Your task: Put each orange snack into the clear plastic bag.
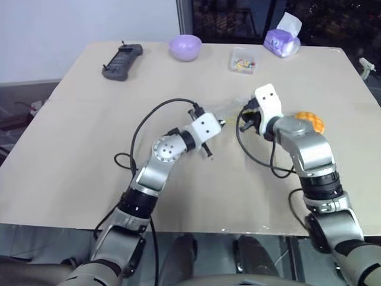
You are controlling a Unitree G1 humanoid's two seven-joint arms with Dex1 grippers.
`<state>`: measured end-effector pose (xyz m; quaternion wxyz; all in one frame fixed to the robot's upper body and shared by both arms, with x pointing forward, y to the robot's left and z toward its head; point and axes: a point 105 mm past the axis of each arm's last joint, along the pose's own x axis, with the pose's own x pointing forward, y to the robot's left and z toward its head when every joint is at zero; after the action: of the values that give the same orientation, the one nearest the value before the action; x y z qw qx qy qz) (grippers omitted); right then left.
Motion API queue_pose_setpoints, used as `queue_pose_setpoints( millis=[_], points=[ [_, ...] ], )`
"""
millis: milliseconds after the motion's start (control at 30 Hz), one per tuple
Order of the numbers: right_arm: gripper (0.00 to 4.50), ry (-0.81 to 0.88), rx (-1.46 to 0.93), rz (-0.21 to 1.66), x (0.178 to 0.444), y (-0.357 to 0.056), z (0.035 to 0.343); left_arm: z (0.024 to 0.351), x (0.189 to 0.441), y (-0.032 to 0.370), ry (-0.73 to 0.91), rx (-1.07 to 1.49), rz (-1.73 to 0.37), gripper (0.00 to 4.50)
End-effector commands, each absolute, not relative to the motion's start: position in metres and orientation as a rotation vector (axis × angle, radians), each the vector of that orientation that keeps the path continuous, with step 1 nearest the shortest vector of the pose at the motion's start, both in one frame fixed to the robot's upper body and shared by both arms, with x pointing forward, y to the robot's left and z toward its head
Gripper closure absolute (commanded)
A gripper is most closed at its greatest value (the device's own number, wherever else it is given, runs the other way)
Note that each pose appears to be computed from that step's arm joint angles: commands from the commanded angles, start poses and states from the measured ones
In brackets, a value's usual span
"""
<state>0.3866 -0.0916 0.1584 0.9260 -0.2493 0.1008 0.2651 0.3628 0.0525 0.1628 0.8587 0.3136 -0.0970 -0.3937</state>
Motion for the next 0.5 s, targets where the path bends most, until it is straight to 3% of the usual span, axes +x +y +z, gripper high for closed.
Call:
queue_pose_setpoints(
  millis=[33, 100, 200, 267, 300, 333, 500],
  points=[
    [3.95, 0.097, -0.592, 0.618, 0.380, -0.072, 0.162, 0.188, 0.356, 0.047, -0.291, 0.638, -0.874, 4.50],
    [3.29, 0.020, -0.687, 0.594, 0.383, -0.068, 0.164, 0.189, 0.354, 0.048, -0.293, 0.638, -0.895, 4.50],
    [1.71, -0.113, -0.880, 0.610, 0.381, -0.063, 0.166, 0.189, 0.353, 0.048, -0.297, 0.646, -0.916, 4.50],
    [1.16, -0.162, -0.954, 0.659, 0.375, -0.059, 0.164, 0.191, 0.350, 0.046, -0.309, 0.648, -0.932, 4.50],
    [0.49, -0.177, -0.970, 0.669, 0.375, -0.059, 0.163, 0.191, 0.350, 0.046, -0.313, 0.648, -0.935, 4.50],
    [0.16, -0.188, -1.010, 0.672, 0.375, -0.059, 0.161, 0.192, 0.349, 0.045, -0.316, 0.645, -0.938, 4.50],
    [0.07, -0.228, -1.142, 0.639, 0.382, -0.065, 0.154, 0.191, 0.352, 0.047, -0.309, 0.649, -0.923, 4.50]
  ],
)
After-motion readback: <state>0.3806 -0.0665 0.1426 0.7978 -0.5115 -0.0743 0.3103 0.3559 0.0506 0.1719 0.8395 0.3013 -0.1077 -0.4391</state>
